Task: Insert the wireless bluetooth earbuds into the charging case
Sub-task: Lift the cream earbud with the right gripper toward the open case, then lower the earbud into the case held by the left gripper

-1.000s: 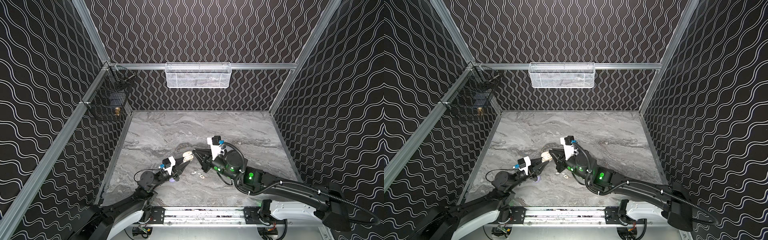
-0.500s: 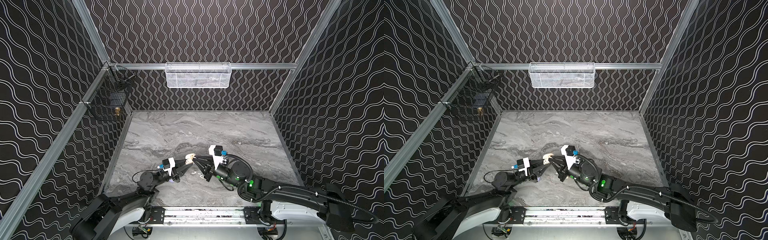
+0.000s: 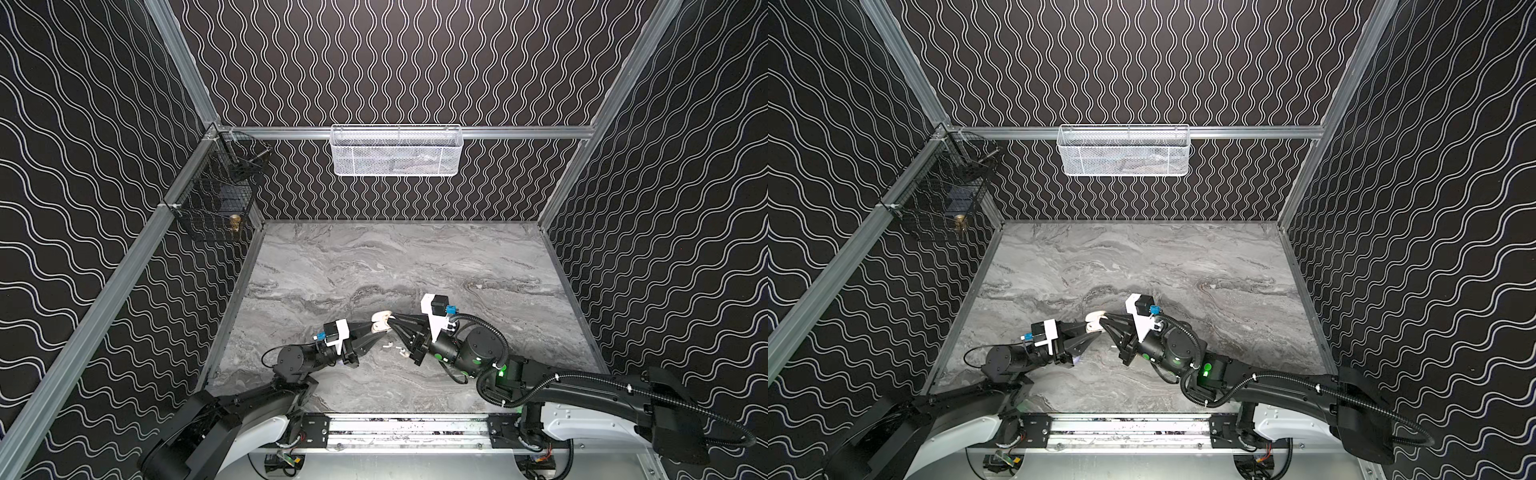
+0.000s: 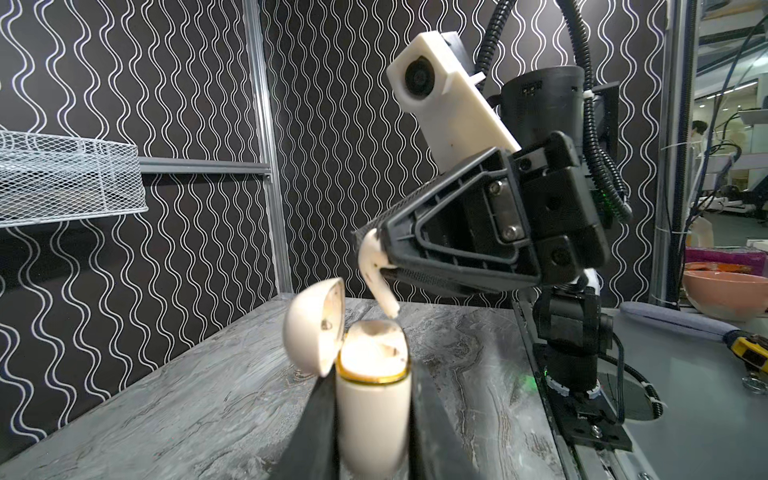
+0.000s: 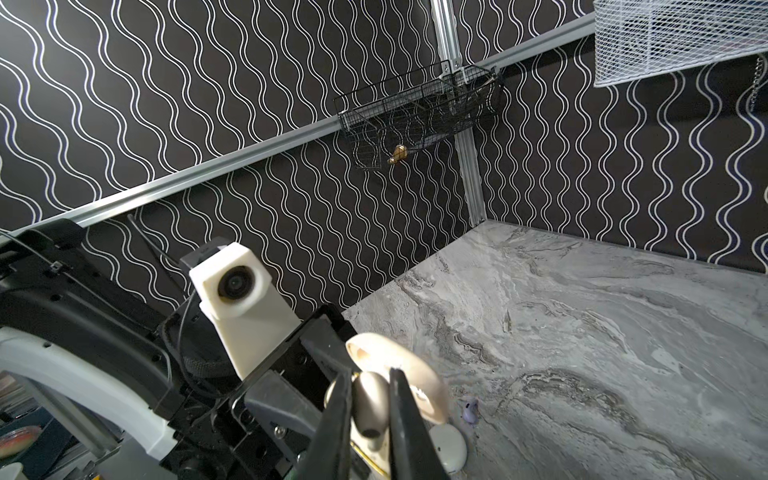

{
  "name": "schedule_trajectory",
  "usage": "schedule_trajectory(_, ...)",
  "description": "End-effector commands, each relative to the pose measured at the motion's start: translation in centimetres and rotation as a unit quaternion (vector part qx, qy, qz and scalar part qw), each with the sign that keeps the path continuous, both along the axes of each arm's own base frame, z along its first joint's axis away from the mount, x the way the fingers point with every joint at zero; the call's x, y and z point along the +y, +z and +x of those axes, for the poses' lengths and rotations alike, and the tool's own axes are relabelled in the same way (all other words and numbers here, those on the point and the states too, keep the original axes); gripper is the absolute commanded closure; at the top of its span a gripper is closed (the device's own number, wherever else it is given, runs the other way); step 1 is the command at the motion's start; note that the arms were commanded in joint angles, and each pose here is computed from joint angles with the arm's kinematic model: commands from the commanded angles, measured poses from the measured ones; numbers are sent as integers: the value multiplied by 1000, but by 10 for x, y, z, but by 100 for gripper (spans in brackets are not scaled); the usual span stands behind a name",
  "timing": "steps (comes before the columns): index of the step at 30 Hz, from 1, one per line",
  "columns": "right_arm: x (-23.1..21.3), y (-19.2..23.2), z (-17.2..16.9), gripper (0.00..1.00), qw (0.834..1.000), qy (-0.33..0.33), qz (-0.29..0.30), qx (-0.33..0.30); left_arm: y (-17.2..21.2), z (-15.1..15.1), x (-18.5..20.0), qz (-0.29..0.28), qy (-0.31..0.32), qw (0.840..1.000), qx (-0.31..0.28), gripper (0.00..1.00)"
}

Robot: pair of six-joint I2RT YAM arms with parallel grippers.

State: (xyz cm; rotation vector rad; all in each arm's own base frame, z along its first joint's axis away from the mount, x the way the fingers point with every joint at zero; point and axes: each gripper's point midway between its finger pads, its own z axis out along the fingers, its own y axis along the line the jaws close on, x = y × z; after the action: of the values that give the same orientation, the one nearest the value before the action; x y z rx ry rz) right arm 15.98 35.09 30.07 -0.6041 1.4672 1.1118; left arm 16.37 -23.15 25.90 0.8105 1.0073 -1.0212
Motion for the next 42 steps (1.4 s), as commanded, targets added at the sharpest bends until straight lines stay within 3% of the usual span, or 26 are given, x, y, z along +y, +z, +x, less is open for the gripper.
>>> schedule_trajectory(1,-3,14,1,86,999,-5,29,-13,13,-8,1,-15,-14,1000,-23,100)
schedule_trajectory(13,-7,17,-6,88,998,6,48,-34,17,-15,-1,-16,-27,999,-35,100)
schedule_trajectory(28,-9,10,2,90,999,-17,31,-32,18,-16,0,-19,-23,999,-38,100)
schedule_trajectory(42,17,32,-16,90,997,31,45,-54,14,-9,1,-18,-7,999,-27,100)
